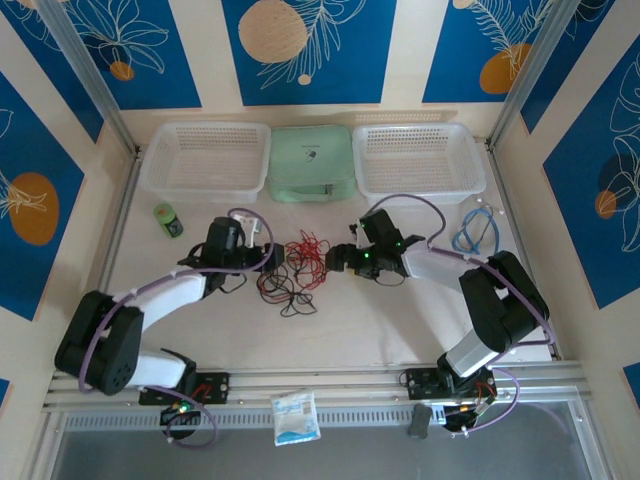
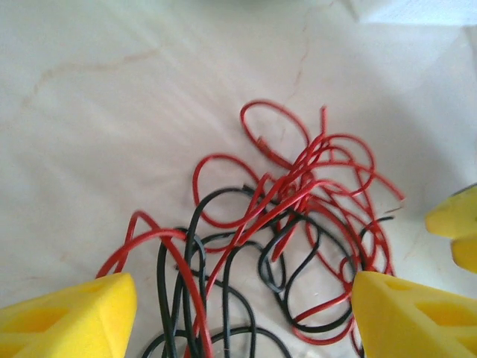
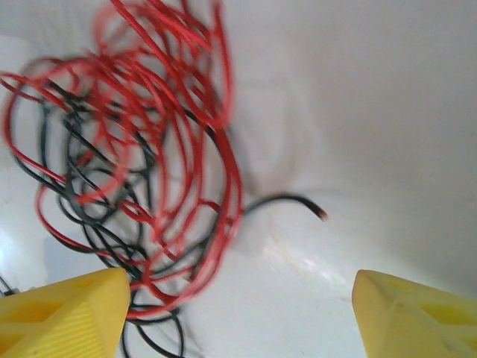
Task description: Untangle the cables
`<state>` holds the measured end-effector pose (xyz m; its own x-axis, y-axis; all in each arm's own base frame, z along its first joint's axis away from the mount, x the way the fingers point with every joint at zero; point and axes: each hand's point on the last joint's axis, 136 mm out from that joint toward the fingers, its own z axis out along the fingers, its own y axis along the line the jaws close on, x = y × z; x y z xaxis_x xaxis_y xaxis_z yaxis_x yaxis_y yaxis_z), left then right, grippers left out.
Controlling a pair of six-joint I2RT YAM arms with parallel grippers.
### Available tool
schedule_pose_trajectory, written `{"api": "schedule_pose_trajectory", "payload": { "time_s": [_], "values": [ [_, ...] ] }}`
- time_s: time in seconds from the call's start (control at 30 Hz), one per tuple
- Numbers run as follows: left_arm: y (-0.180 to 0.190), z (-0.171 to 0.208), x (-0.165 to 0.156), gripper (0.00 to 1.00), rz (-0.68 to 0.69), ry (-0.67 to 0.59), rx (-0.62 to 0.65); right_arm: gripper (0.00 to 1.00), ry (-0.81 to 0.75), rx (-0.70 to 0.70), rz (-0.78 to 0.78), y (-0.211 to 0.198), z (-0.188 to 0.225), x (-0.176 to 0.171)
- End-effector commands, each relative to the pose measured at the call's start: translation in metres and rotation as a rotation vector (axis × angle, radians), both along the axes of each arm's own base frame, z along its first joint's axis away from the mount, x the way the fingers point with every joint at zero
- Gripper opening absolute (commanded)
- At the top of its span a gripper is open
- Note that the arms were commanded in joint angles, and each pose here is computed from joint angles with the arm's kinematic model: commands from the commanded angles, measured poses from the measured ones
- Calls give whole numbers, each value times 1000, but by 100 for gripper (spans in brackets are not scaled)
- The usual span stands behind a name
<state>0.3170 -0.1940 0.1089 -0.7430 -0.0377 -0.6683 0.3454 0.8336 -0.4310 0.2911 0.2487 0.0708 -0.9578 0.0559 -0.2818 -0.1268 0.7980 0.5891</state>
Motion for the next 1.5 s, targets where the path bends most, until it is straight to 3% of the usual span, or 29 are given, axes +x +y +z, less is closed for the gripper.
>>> {"api": "schedule_pose_trajectory", "payload": {
  "time_s": [0.0, 0.23, 0.43, 0.57, 0.6, 0.63, 0.77, 0.87, 1.13, 1.37, 1.47],
  "values": [
    [5, 4, -9, 76, 2, 27, 74, 78, -44, -53, 62, 3, 14, 12],
    [-4, -24, -12, 78, -3, 60, 195, 78, -27, -57, 79, 29, 15, 44],
    [12, -55, -1, 77, 134, 89, 305, 77, 14, -157, 93, 41, -18, 62],
    [27, -64, 6, 72, 219, 92, 365, 69, 41, -180, 109, 54, -36, 62],
    [29, -66, 6, 67, 227, 93, 375, 65, 47, -183, 107, 55, -39, 61],
    [31, -68, 7, 54, 235, 96, 386, 60, 51, -187, 100, 55, -42, 60],
    [40, -79, 6, 20, 262, 115, 437, 19, 59, -223, 46, 41, -50, 55],
    [48, -86, 3, 3, 286, 129, 466, 0, 57, -262, -27, 20, -50, 49],
    [54, -82, 1, 0, 307, 132, 469, 0, 86, -385, -308, -59, -49, 7],
    [31, -74, 4, 0, 250, 130, 358, 1, 117, -358, -460, -77, -53, -24],
    [26, -65, 5, 5, 238, 116, 327, 10, 97, -378, -482, -83, -45, -24]
  ]
}}
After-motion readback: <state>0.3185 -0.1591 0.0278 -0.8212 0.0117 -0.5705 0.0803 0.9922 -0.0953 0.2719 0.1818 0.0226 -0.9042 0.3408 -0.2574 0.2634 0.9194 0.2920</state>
